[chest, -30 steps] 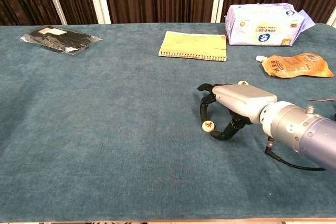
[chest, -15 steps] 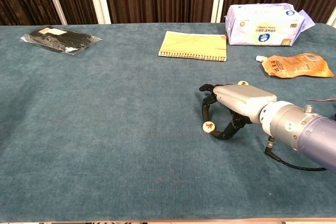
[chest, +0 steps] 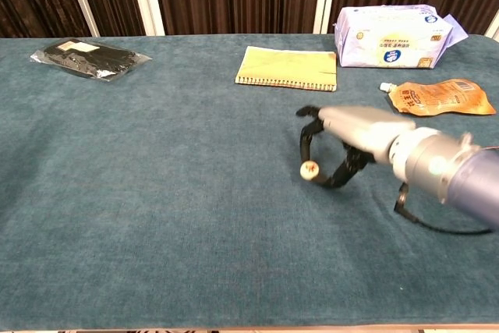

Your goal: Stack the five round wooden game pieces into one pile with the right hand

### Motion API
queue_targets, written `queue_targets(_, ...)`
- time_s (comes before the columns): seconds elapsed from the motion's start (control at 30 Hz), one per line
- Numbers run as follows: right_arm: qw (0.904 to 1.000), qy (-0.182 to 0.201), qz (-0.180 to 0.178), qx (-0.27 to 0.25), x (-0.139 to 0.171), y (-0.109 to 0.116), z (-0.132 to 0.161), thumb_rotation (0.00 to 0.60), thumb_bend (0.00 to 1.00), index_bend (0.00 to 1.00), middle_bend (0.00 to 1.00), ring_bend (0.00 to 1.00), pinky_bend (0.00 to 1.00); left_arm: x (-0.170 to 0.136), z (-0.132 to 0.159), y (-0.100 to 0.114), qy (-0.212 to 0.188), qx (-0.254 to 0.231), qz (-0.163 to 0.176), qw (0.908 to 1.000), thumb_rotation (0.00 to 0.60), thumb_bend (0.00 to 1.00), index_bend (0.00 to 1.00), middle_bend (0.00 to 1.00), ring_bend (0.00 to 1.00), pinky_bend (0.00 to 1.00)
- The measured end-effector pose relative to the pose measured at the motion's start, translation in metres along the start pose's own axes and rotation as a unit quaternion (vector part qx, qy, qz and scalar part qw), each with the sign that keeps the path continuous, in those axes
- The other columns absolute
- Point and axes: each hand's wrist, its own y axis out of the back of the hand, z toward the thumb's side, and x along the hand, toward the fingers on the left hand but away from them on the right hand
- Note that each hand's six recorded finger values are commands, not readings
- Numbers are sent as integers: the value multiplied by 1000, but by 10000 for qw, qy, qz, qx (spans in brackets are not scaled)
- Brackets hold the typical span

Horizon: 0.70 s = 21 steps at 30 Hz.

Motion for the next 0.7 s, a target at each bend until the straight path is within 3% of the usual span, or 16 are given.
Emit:
queue_targets(0.3,9990,-402,-159,-86,-14,51,-30,600,416,534,0,0,0,0,1,0,-14,4,5,10000,600,485,140,0,0,0)
queue_targets(0.7,9946,-1036,-59,-31,-31,68,-72,600,416,535,0,0,0,0,1,0,-7,12,14,10000,600,485,140,0,0,0)
